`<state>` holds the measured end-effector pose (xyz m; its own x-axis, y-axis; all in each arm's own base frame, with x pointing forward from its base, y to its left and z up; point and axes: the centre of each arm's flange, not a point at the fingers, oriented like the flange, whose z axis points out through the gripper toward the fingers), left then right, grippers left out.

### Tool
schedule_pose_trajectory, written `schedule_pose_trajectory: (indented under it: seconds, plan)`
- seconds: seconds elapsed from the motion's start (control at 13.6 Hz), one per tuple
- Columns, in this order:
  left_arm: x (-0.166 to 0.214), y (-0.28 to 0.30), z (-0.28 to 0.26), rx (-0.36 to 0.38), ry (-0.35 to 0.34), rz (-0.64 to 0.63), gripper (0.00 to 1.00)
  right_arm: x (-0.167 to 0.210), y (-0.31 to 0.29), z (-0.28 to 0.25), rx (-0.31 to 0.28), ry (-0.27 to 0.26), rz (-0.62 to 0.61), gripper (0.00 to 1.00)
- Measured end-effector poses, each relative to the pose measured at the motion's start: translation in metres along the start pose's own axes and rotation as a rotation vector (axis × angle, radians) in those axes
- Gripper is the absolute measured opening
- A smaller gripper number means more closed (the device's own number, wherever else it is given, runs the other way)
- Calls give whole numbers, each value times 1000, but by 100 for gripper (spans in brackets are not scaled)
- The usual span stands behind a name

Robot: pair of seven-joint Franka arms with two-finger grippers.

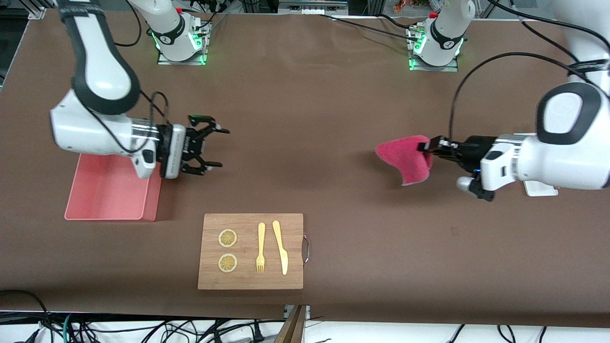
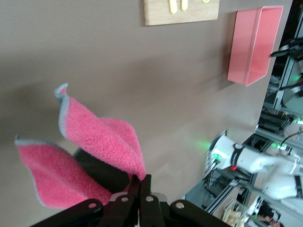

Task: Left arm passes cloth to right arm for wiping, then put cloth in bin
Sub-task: 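Grasp the cloth with the right gripper from the left gripper, then open the left gripper and withdraw while the right gripper pulls cloth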

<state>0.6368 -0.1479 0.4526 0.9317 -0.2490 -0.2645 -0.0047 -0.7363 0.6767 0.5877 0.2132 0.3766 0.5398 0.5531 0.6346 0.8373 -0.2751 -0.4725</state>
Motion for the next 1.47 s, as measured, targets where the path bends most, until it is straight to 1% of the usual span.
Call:
schedule_pose_trajectory:
  seconds: [0.07,0.22,0.44,0.59,0.66,0.73,0.81,1.1,1.25,1.32,1.39,1.47]
  plan:
    - [6,20,14,-18,19,-20,2,9,-6,22,-30,17,-21,100]
    - [15,56,44,-51,49,-33,2,26,-27,60,-63,25,-58,100]
    - [24,103,90,-71,91,-35,2,39,-51,87,-61,20,-90,100]
    - [26,123,108,-120,103,-47,2,43,-59,92,-54,23,-97,100]
    - [28,132,115,-160,121,-54,2,47,-64,94,-56,26,-97,100]
    - [30,139,120,-192,141,-59,2,50,-67,96,-64,31,-92,100]
    - [30,146,125,-208,152,-59,2,52,-72,100,-73,35,-81,100]
    - [28,159,138,-210,155,-49,2,60,-86,115,-117,42,-78,100]
    - [27,162,141,-208,151,-45,2,60,-86,117,-127,43,-85,96]
    - [26,163,142,-208,150,-44,2,60,-86,116,-131,44,-87,85]
    - [26,163,142,-212,150,-45,2,60,-85,116,-135,45,-87,71]
    - [26,164,142,-220,150,-48,2,60,-85,115,-137,46,-87,61]
